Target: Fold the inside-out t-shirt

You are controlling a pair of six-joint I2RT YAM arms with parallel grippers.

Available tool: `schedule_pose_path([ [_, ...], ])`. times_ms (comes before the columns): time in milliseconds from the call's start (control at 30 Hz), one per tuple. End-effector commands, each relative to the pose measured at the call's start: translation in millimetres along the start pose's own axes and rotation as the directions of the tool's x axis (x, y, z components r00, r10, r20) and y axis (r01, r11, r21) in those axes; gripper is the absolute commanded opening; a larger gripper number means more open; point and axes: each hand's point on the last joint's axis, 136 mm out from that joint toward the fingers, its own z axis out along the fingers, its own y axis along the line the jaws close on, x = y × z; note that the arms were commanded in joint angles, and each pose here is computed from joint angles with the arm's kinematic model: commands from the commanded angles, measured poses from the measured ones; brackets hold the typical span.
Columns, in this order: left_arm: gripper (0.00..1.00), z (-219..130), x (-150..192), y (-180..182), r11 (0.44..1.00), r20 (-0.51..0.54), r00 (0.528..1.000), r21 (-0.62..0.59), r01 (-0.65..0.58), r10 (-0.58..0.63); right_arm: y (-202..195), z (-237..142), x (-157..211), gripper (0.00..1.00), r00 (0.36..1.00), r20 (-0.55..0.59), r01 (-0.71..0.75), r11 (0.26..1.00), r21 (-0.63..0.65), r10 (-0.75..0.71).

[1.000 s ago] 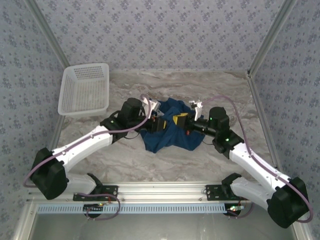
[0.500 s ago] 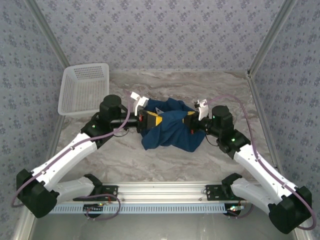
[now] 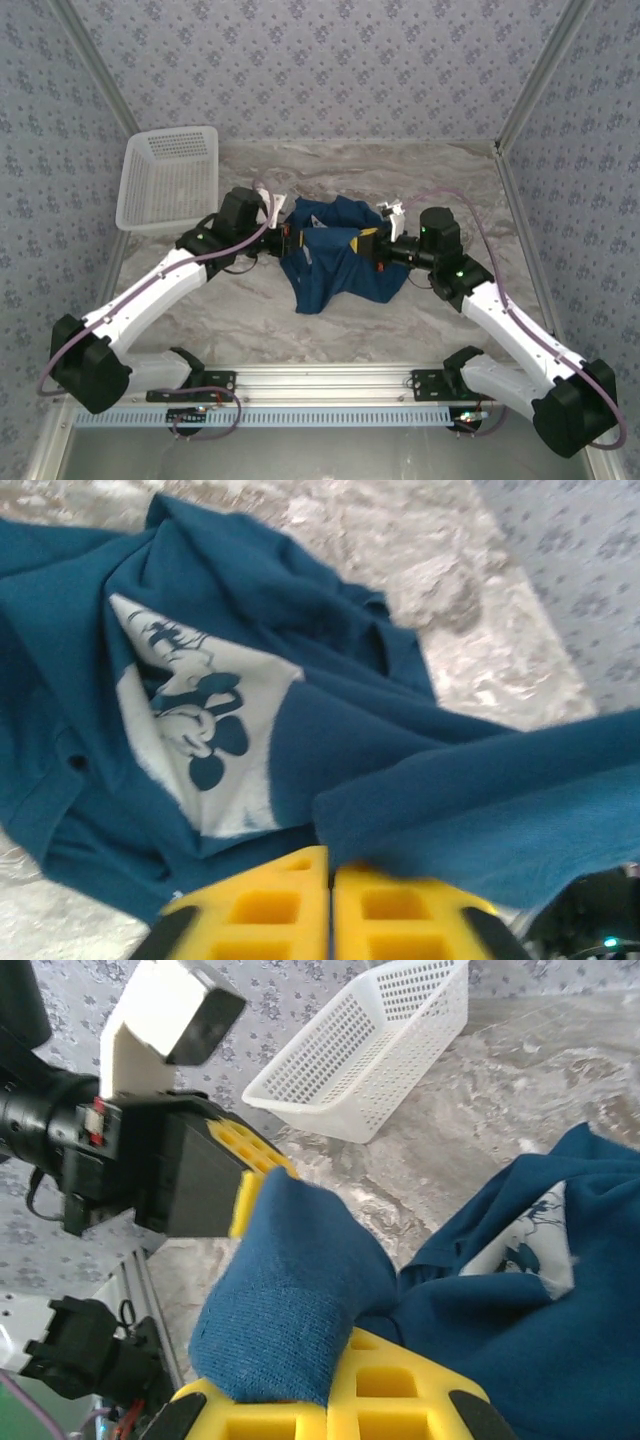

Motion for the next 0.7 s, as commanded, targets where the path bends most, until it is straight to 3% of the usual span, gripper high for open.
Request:
schedule_pose_path([
  [0,0.26,-1.5,7.4,11.3,0.999,-0.023,1.000,-0.050,-0.015,0.014,4.5,5.8,-3.7,0.00,0.996,0.015,-0.088,0.994,-0.067,0.089],
  [167,0.52,-13.4,12.5,-15.3,0.990,0.039,0.991,0.047,-0.133,0.131,-3.3,12.7,-7.6,0.00,0.989,0.038,-0.144,0.988,-0.056,0.146],
  [333,0.76,-15.6,13.2,-27.0,0.949,0.086,0.946,-0.046,-0.311,0.314,-2.6,14.2,-8.7,0.00,0.988,0.036,-0.148,0.987,-0.060,0.150],
  [500,0.85,1.2,0.9,-29.8,0.922,0.065,0.921,-0.080,-0.378,0.384,-0.1,14.8,-7.0,0.00,0.988,0.027,-0.148,0.987,-0.068,0.150],
  [667,0.87,16.7,-15.7,-32.2,0.905,0.060,0.906,-0.109,-0.411,0.419,2.5,14.6,-3.3,0.00,0.990,0.013,-0.141,0.987,-0.070,0.143],
])
